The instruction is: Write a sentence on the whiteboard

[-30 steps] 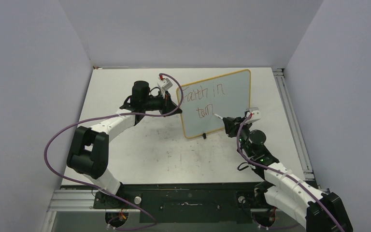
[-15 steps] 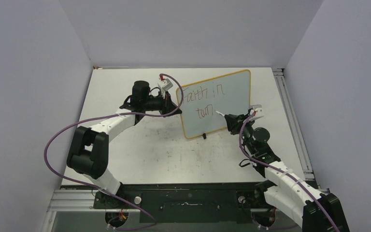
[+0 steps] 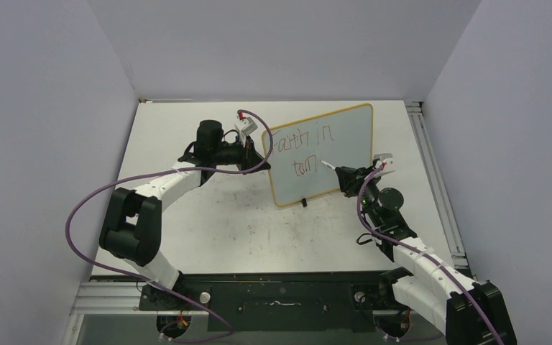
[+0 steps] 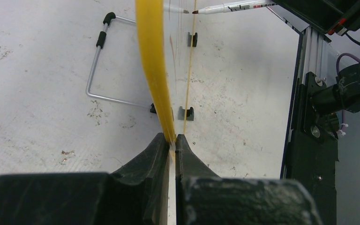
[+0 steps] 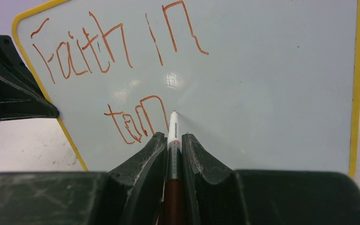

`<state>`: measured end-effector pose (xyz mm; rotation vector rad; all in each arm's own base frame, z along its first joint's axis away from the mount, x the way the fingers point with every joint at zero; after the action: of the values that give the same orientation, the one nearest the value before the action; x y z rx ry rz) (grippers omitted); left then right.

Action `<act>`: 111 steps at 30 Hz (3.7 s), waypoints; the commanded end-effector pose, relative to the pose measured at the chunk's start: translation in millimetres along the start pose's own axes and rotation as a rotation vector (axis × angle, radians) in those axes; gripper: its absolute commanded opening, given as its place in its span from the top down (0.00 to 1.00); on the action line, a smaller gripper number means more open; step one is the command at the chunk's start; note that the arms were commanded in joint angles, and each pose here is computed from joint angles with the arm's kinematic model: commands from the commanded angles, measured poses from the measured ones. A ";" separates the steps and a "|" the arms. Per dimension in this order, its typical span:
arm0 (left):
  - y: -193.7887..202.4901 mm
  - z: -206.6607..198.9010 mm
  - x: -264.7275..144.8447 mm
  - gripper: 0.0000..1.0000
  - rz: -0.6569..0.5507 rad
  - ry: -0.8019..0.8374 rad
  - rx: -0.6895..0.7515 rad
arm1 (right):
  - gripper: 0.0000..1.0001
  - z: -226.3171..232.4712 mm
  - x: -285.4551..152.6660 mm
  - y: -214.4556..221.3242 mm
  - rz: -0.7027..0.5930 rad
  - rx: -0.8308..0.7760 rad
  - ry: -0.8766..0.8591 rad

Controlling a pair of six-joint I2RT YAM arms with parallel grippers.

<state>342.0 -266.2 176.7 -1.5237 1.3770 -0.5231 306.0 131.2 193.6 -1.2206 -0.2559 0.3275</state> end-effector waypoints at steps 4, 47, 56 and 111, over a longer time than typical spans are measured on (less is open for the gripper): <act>-9.2 -5.5 2.2 1.00 -0.002 0.032 0.015 | 0.95 13.5 11.6 -34.9 -0.110 0.004 -0.058; -8.1 -5.8 4.0 1.00 0.001 0.036 0.013 | 0.95 4.7 12.6 -33.4 -0.093 -0.020 -0.004; -7.9 -6.2 4.6 1.00 0.002 0.038 0.013 | 0.95 8.8 14.6 -36.2 -0.097 -0.017 -0.024; -7.6 -6.7 4.1 1.00 0.004 0.038 0.014 | 0.95 -8.1 3.3 -9.8 -0.029 0.025 0.059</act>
<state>343.2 -267.3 177.9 -1.5221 1.3773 -0.5252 307.3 121.9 176.3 -1.2133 -0.1625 0.3136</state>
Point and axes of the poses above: each gripper's point midway between its finger pads, its own x axis out along the fingers, its own z axis along the line the jaws close on, y = z × x, the point moved 1 cm from there along -x, back along the fingers
